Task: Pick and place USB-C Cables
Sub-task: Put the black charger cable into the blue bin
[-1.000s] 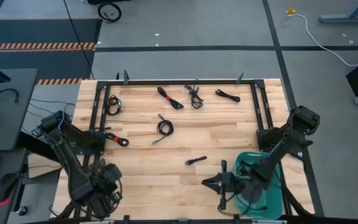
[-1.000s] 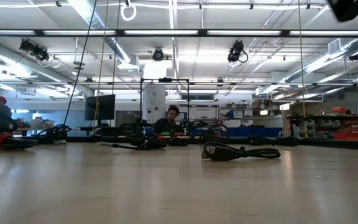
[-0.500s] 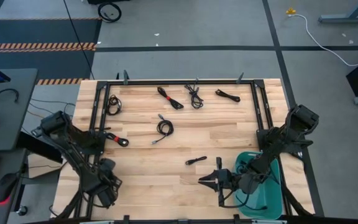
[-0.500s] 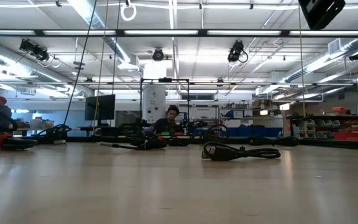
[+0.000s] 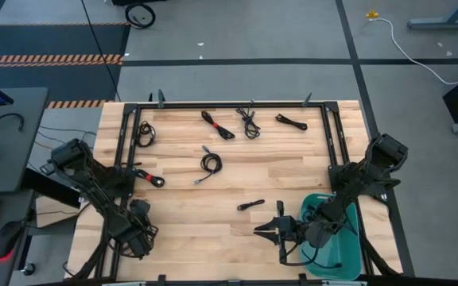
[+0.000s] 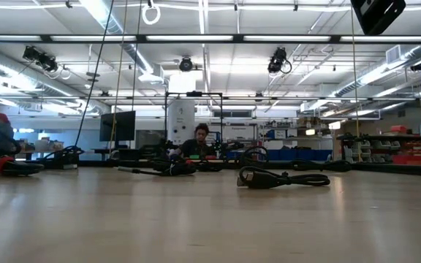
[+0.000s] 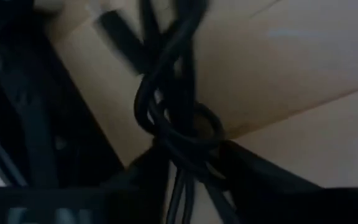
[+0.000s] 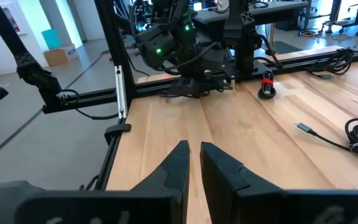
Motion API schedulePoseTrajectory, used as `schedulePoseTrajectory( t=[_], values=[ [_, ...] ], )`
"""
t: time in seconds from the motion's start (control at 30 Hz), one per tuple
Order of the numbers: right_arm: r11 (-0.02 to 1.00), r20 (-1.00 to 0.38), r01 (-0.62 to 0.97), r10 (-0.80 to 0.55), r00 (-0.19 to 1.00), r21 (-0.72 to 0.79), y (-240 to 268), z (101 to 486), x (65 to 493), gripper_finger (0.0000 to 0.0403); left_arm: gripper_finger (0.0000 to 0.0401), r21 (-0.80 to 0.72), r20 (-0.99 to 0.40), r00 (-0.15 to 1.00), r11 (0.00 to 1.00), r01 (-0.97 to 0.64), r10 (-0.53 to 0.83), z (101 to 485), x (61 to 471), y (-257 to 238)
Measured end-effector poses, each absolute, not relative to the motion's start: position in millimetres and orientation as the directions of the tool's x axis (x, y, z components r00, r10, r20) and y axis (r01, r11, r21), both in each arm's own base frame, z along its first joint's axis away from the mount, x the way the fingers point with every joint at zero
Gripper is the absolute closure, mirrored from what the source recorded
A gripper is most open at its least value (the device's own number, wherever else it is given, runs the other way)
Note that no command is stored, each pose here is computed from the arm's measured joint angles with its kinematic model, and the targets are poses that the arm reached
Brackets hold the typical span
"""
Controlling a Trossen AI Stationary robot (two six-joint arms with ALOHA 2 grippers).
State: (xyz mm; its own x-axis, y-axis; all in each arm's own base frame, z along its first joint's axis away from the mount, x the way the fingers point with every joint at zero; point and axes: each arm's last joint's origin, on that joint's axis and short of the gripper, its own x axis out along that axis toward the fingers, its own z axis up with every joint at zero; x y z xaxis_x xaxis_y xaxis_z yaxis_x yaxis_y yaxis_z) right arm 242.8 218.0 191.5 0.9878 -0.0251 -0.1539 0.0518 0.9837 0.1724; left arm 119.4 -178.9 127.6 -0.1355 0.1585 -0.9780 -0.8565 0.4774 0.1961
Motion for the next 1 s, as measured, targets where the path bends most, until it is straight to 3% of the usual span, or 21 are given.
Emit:
schedulePoseTrajectory(
  t=[0.13, 0.27, 0.4, 0.47, 0.53, 0.73, 0.87, 1.0],
  values=[
    [0.984, -0.154, 0.049, -0.022, 0.988, 0.173, 218.9, 191.5, 242.0, 0.0358, 0.0348, 0.166, -0.982, -0.089, 0.529, -0.832, 0.168, 126.9, 121.4, -179.9],
    [0.985, -0.155, 0.033, -0.006, 0.988, 0.168, 223.6, 191.3, 237.5, 0.0359, 0.0361, 0.105, -0.983, 0.004, 0.58, -0.808, 0.184, 129.7, 123.4, -181.2],
    [0.986, -0.152, 0.062, -0.038, 0.988, 0.154, 226.5, 190.9, 233.2, 0.0362, 0.0361, -0.107, -0.897, 0.353, 0.645, -0.757, 0.265, 140.6, 138.7, -183.5],
    [0.985, -0.155, 0.078, -0.055, 0.986, 0.151, 226.0, 190.2, 233.0, 0.0364, 0.0361, -0.235, -0.769, 0.568, 0.698, -0.677, 0.292, 147.5, 149.9, -186.0],
    [0.985, -0.158, 0.083, -0.058, 0.986, 0.153, 225.5, 189.7, 233.3, 0.0364, 0.0361, -0.304, -0.641, 0.714, 0.761, -0.573, 0.282, 151.8, 164.4, -192.1],
    [0.981, -0.174, 0.021, 0.013, 0.985, 0.194, 217.8, 189.8, 243.9, 0.0362, 0.0361, -0.187, -0.37, 0.914, 0.95, -0.248, 0.166, 179.8, 218.0, -201.8],
    [0.973, -0.174, -0.053, 0.094, 0.98, 0.227, 210.9, 191.4, 253.3, 0.0359, 0.0361, -0.124, -0.215, 0.977, 0.992, -0.025, -0.002, 203.9, 246.1, -197.3],
    [0.97, -0.095, -0.059, 0.083, 0.992, 0.238, 201.2, 200.4, 263.4, 0.0348, 0.036, -0.077, -0.138, 0.987, 0.995, 0.067, -0.077, 213.5, 260.1, -187.3]
  ],
)
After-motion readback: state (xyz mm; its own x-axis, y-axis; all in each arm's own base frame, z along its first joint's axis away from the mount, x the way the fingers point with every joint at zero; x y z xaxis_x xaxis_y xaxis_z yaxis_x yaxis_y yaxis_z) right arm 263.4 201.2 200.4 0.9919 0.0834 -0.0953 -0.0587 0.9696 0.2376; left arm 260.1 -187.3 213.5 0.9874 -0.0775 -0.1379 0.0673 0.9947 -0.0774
